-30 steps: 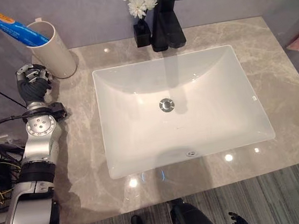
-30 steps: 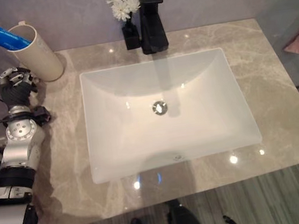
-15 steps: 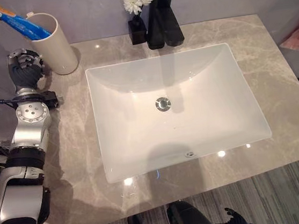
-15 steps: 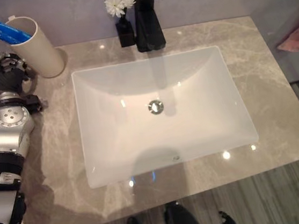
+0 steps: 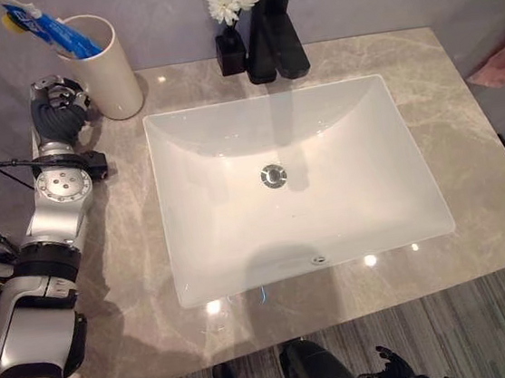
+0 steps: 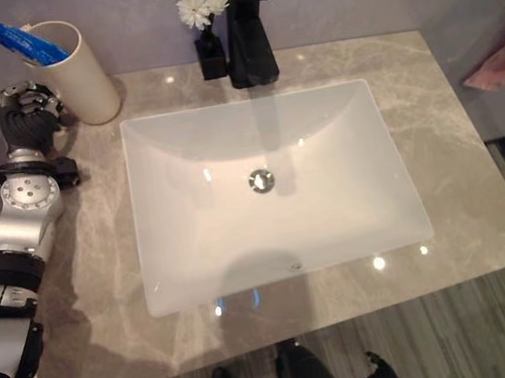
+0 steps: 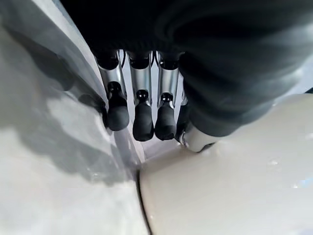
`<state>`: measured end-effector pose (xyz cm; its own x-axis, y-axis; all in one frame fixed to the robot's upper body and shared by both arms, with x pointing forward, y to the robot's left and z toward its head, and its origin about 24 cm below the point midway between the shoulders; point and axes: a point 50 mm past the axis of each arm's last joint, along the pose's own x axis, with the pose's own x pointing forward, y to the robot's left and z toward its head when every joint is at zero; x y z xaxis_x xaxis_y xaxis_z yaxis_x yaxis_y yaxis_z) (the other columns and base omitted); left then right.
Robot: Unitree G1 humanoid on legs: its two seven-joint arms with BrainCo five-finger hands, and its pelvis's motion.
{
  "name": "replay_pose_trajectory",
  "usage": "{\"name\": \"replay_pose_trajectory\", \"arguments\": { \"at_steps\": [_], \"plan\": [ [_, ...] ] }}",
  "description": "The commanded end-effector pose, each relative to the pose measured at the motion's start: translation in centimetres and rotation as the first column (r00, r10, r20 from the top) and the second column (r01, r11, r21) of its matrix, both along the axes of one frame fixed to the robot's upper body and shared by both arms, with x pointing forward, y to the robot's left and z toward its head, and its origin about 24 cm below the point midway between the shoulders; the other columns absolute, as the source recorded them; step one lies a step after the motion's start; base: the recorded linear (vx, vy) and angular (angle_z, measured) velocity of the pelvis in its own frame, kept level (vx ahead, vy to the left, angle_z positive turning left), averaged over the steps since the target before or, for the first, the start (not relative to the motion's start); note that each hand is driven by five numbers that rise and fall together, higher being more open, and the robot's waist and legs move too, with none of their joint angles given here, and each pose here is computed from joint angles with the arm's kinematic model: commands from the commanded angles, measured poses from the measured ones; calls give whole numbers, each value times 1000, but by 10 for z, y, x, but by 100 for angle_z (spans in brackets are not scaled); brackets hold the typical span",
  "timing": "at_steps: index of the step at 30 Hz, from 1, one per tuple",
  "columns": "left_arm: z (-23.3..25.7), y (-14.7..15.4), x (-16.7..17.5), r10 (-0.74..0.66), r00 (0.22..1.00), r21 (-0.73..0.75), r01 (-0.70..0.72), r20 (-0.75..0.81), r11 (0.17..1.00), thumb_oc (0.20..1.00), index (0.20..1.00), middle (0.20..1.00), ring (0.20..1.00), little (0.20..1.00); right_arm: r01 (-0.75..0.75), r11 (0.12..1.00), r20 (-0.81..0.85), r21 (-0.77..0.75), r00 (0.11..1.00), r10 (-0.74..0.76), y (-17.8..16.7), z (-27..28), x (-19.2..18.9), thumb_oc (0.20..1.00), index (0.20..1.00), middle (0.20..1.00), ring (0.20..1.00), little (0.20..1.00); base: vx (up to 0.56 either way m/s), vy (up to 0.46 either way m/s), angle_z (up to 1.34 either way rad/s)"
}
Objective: Put brush and paste in cup on sink, flatten towel.
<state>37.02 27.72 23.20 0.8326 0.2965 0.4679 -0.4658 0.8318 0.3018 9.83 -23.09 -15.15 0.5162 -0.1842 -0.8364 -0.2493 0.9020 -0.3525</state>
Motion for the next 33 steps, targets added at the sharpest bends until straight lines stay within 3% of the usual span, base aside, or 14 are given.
{"name": "replay_pose_trajectory", "arguments": {
  "at_steps": [1, 17, 27, 33],
  "plan": [
    [-8, -26, 9, -90, 996, 28, 91, -22, 995, 200, 200, 200, 200, 200, -5, 1000, -5, -20, 1000, 5, -13, 3, -5, 1000, 1000, 1000, 1000, 1000, 0, 0, 0],
    [-8, -46, 14, -148, 989, 12, 148, -11, 989, 200, 200, 200, 200, 200, 11, 999, -15, -37, 1000, -11, -15, 2, -8, 1000, 1000, 1000, 1000, 1000, 0, -4, -2],
    [-16, -36, 15, 59, 998, 4, -59, 1, 998, 200, 200, 200, 200, 200, 9, 998, -9, -59, 1000, -10, -14, 1, -9, 1000, 1000, 1000, 1000, 1000, 0, 0, 0],
    [-21, -15, -6, 152, 984, -24, -150, 91, 988, 200, 200, 200, 200, 200, 10, 998, -37, -69, 999, -13, -14, -2, -12, 1000, 1000, 1000, 1000, 1000, 1, 12, 3]
  ]
}}
